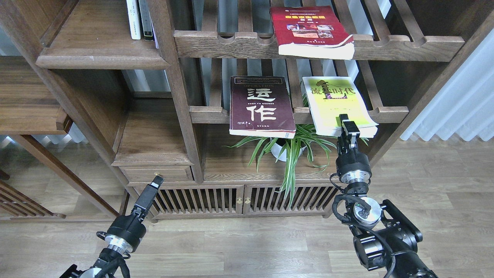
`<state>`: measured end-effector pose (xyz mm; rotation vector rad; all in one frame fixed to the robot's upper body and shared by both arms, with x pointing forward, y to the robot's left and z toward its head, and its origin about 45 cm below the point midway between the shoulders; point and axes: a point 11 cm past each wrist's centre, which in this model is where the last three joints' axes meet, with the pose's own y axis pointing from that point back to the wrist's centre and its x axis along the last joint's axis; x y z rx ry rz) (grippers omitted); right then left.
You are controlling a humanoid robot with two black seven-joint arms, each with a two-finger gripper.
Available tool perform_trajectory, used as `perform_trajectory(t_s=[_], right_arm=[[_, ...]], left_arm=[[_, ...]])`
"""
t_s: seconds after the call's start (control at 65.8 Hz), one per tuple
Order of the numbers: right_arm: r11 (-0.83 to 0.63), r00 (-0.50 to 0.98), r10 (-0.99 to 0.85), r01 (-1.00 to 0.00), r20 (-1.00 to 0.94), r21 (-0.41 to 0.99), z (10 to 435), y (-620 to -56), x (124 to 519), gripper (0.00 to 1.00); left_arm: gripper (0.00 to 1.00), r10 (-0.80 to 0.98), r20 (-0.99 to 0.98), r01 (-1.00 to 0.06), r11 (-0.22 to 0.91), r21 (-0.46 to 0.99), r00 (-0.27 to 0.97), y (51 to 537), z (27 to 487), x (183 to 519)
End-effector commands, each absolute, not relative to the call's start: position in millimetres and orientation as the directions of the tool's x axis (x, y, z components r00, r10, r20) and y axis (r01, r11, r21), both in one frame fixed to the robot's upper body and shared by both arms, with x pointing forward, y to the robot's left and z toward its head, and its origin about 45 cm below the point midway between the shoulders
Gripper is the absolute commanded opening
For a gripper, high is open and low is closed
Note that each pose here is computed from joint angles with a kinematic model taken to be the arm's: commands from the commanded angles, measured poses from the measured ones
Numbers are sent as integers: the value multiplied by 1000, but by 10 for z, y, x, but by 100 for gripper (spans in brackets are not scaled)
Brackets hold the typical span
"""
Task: Organize books on shelf
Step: 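Grasp the bottom edge of the yellow-green book with the right gripper, then pull the yellow-green book off the shelf and lower it toward the left gripper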
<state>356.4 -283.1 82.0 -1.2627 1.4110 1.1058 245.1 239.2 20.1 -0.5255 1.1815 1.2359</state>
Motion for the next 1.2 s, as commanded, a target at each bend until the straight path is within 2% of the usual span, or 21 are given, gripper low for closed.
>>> perform_trajectory(t_s=[0.0, 0.213, 0.441, 0.654, 0.851, 1.186], right_arm=[[68, -23, -169, -998, -985, 11, 846, -2831, 3549, 5], [77, 19, -136, -997, -990, -30, 901, -2829, 3509, 4], [86, 6, -65, -996, -998, -12, 804, -2790, 3132, 3], [123, 70, 47, -990, -996, -63, 1004, -2734, 2944, 3], [205, 72, 63, -977, -995, -58, 1008, -2823, 2834, 3], [414, -1, 117, -909, -993, 50, 768, -3403, 2198, 3]], left_arm=[[100, 437, -893, -913, 311, 264, -109, 2398, 211, 2458], [100, 437, -893, -914, 307, 264, -111, 2413, 215, 2464], [100, 438, -892, -914, 310, 264, -109, 2412, 217, 2481], [100, 443, -891, -911, 318, 264, -103, 2391, 218, 2513], [100, 443, -890, -911, 315, 267, -108, 2398, 206, 2502], [100, 437, -892, -909, 314, 275, -119, 2397, 182, 2490]])
